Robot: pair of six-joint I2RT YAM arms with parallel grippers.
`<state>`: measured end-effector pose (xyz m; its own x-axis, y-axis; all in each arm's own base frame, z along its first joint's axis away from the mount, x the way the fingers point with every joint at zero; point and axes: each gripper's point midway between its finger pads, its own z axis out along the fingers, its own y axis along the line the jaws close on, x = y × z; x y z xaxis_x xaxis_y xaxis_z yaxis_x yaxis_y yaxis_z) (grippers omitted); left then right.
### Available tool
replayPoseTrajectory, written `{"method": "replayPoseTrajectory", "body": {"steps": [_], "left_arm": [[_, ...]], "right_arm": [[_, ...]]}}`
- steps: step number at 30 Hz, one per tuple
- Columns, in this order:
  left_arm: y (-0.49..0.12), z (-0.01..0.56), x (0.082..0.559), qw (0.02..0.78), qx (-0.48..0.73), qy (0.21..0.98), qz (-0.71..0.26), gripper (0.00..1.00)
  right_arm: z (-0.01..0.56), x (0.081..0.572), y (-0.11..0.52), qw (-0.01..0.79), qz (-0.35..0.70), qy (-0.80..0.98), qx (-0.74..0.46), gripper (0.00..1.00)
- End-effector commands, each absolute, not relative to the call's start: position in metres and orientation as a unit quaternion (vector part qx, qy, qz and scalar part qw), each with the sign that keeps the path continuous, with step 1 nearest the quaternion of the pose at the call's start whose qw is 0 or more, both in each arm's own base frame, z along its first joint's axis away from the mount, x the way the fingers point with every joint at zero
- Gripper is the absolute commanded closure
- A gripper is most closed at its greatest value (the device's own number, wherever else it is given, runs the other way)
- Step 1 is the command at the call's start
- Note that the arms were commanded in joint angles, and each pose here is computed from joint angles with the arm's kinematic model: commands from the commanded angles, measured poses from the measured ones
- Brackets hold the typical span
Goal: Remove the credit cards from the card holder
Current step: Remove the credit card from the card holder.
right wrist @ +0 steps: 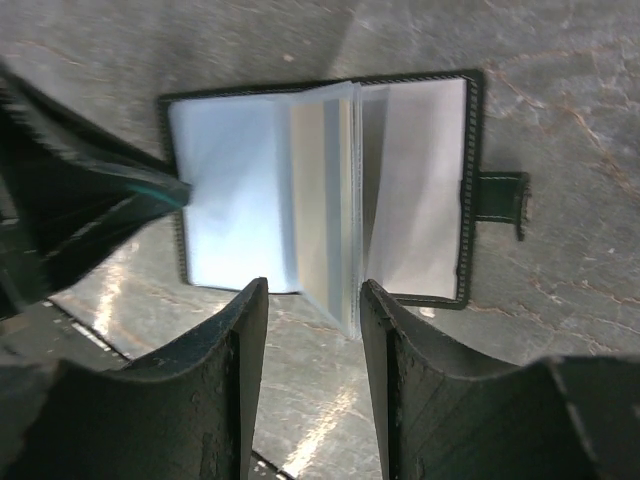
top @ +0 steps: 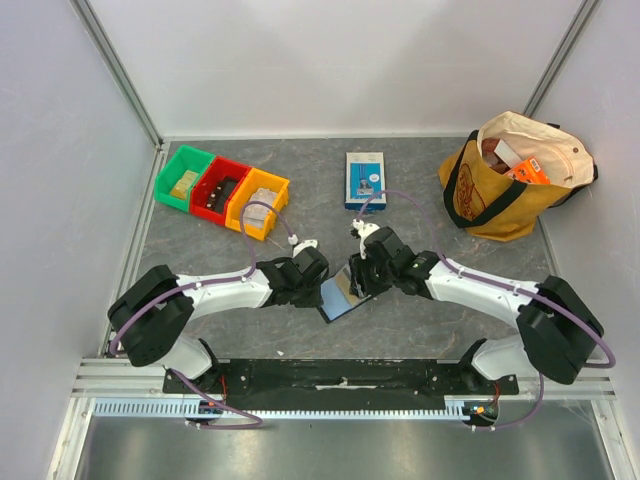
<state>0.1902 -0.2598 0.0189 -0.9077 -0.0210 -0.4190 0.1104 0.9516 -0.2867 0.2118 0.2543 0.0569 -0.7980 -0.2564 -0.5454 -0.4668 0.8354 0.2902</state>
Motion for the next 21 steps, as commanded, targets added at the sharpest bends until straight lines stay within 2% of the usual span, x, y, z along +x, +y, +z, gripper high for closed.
{"method": "replayPoseTrajectory", "body": {"steps": [1, 16, 21], "left_arm": [[-0.269, 0.014, 0.190, 0.210, 0.013, 0.963, -0.169, 0.73], [-0.269, 0.022, 0.188, 0.224, -0.017, 0.953, -0.203, 0.73], [-0.263, 0.031, 0.188, 0.241, -0.049, 0.945, -0.218, 0.72]], "right_arm": [[0.101, 0.210, 0.281, 0.274, 0.280, 0.893, -0.222, 0.50], [0.088, 0.179, 0.307, 0.212, 0.323, 0.883, -0.265, 0.50], [0.088, 0.194, 0.296, 0.248, 0.284, 0.894, -0.241, 0.50]]}}
